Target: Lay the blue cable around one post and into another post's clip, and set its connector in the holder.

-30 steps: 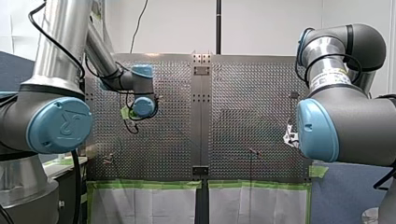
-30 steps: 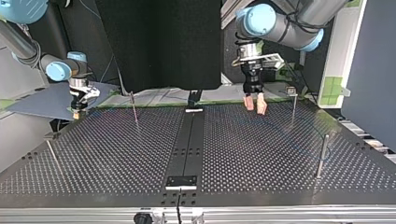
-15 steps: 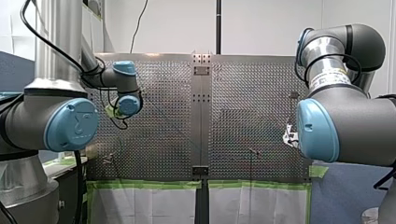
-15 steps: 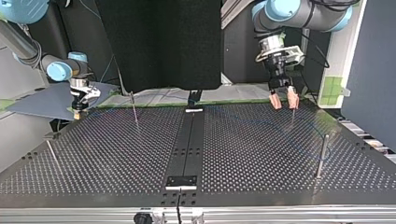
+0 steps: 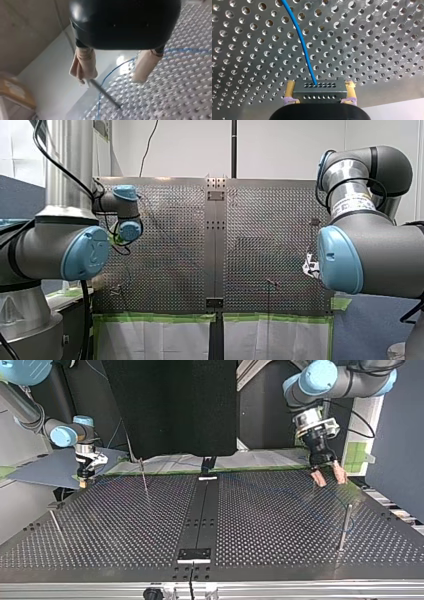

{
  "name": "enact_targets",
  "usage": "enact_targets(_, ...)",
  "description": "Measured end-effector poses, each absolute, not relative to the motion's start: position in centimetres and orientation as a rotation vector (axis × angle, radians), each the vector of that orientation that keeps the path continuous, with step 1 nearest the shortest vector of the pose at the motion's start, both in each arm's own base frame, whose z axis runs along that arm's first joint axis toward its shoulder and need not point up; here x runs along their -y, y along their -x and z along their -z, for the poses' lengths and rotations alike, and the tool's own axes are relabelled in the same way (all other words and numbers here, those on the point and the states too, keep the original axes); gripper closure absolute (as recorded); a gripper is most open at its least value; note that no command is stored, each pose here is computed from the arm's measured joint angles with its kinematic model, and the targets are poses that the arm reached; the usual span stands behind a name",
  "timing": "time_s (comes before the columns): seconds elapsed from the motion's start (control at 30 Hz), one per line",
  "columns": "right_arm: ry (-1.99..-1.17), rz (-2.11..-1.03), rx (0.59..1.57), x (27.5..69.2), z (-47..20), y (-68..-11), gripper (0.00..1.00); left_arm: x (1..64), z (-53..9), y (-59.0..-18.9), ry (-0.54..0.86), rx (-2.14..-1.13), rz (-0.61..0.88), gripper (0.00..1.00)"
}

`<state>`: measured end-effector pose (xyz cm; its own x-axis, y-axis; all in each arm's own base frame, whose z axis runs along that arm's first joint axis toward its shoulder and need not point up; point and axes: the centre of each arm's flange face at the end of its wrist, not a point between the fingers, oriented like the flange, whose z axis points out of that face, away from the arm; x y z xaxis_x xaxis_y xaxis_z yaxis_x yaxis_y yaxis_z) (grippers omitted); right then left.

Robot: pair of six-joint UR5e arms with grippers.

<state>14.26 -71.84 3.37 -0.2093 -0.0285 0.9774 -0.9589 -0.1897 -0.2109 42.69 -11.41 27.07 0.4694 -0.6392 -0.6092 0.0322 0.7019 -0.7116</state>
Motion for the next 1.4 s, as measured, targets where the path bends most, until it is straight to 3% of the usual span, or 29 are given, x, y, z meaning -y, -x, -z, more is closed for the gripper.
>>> enact_targets(0.37,-1.249,-1.509,1.274,71.8,-3.4,-14.3,1.0,7.8,-28.8,-47.3,0.754,-0.96,0.501,0.0)
enact_targets(0.93,-1.25,-1.512,1.271,71.8,-3.4,-14.6,1.0,8.1,-29.7,-51.7,0.837,-0.928,0.647,0.0)
enact_targets(1.4,-1.252,-1.513,1.271,71.8,-3.4,-14.7,1.0,6.9,-28.5,-54.6,0.891,-0.952,0.583,0.0)
